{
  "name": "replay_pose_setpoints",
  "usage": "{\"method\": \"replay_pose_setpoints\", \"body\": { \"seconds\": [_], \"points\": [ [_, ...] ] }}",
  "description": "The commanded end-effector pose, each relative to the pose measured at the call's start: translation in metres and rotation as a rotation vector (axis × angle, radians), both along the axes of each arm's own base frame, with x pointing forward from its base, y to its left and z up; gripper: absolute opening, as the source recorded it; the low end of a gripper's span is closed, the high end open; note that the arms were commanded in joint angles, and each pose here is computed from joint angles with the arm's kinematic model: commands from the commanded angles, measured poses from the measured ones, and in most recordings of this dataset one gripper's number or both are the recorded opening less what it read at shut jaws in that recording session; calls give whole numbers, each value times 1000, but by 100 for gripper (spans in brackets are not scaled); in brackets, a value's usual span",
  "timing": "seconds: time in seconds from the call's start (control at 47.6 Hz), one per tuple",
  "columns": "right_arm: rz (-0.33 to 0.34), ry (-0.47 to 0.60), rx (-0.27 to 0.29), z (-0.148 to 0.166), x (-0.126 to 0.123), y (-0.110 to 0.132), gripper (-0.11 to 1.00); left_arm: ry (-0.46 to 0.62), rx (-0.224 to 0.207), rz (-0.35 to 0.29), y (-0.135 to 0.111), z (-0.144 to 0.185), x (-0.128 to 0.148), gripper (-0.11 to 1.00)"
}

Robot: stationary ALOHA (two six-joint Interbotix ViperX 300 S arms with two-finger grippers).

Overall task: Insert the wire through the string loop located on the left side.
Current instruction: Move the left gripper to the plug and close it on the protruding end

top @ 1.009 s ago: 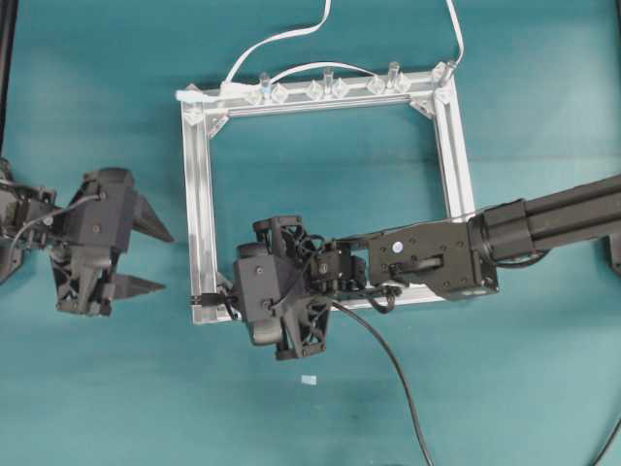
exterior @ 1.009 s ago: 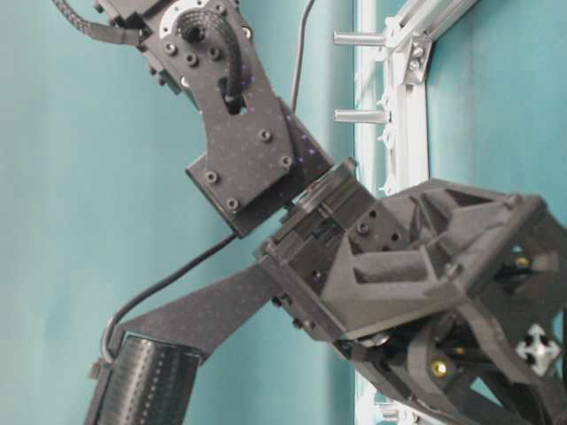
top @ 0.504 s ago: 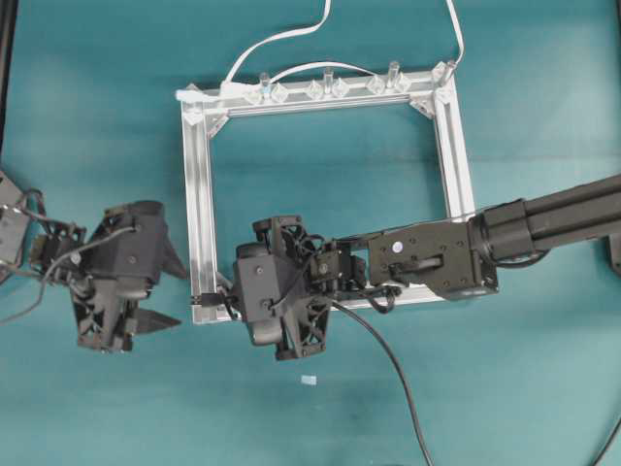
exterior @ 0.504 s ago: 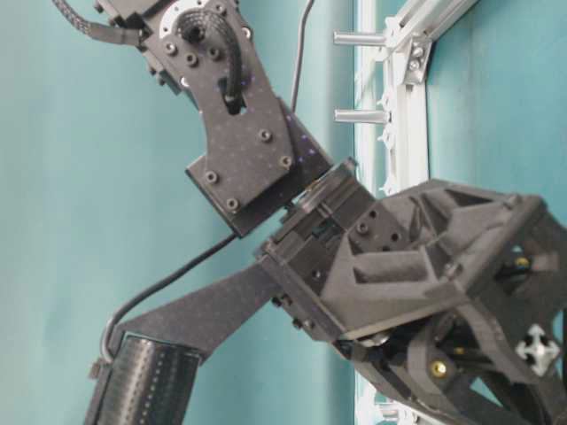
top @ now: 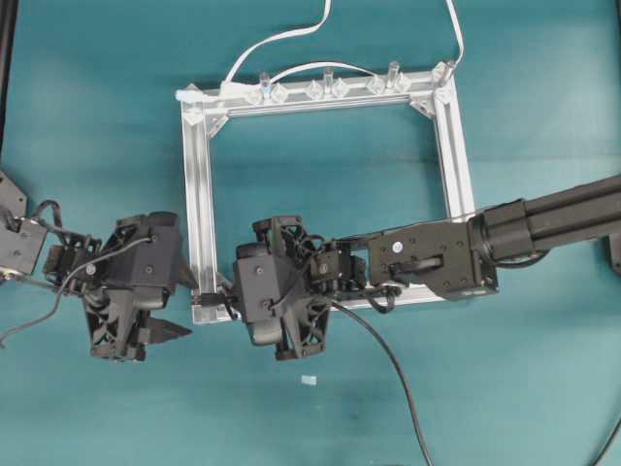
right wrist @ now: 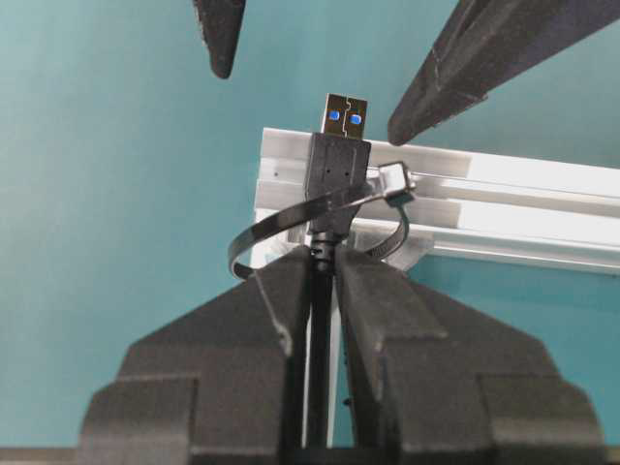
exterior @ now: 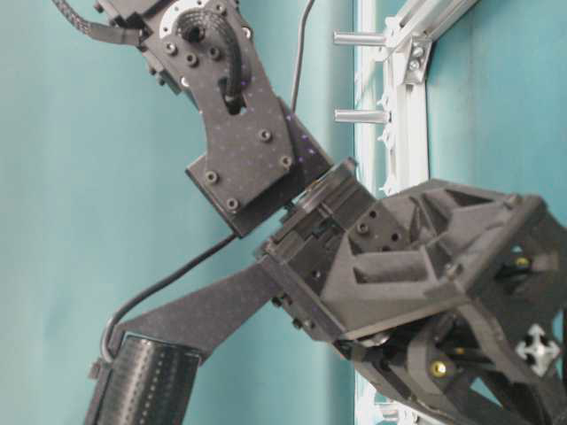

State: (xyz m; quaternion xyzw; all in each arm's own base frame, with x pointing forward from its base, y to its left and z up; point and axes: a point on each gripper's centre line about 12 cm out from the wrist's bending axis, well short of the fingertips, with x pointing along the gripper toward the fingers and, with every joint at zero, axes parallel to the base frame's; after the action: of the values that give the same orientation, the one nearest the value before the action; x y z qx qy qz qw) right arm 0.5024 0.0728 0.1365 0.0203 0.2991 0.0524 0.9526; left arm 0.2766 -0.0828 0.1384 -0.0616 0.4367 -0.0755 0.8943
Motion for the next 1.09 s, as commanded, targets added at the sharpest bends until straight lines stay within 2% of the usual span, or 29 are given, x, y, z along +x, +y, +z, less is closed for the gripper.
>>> {"method": "replay_pose_setpoints", "body": {
  "seconds": [0.0,0.168,0.483,0.715,0.82,0.988,1.072],
  "points": [
    [4,-58,4,22,6,2,11,-35,-13,0,-3,9,7,77],
    [4,-58,4,22,6,2,11,-35,-12,5,-3,4,12,77],
    [5,-54,2,21,5,2,11,-47,-8,7,-9,-11,37,77],
    [6,-52,2,21,6,2,11,-38,-5,15,-6,-14,36,74],
    [6,-54,2,22,6,2,11,-41,-6,16,-5,-11,35,62],
    [6,-52,2,21,6,2,11,-36,-6,19,-4,-7,35,20],
    [6,-52,2,21,6,2,11,-36,-7,20,-4,-6,35,20]
  ]
}}
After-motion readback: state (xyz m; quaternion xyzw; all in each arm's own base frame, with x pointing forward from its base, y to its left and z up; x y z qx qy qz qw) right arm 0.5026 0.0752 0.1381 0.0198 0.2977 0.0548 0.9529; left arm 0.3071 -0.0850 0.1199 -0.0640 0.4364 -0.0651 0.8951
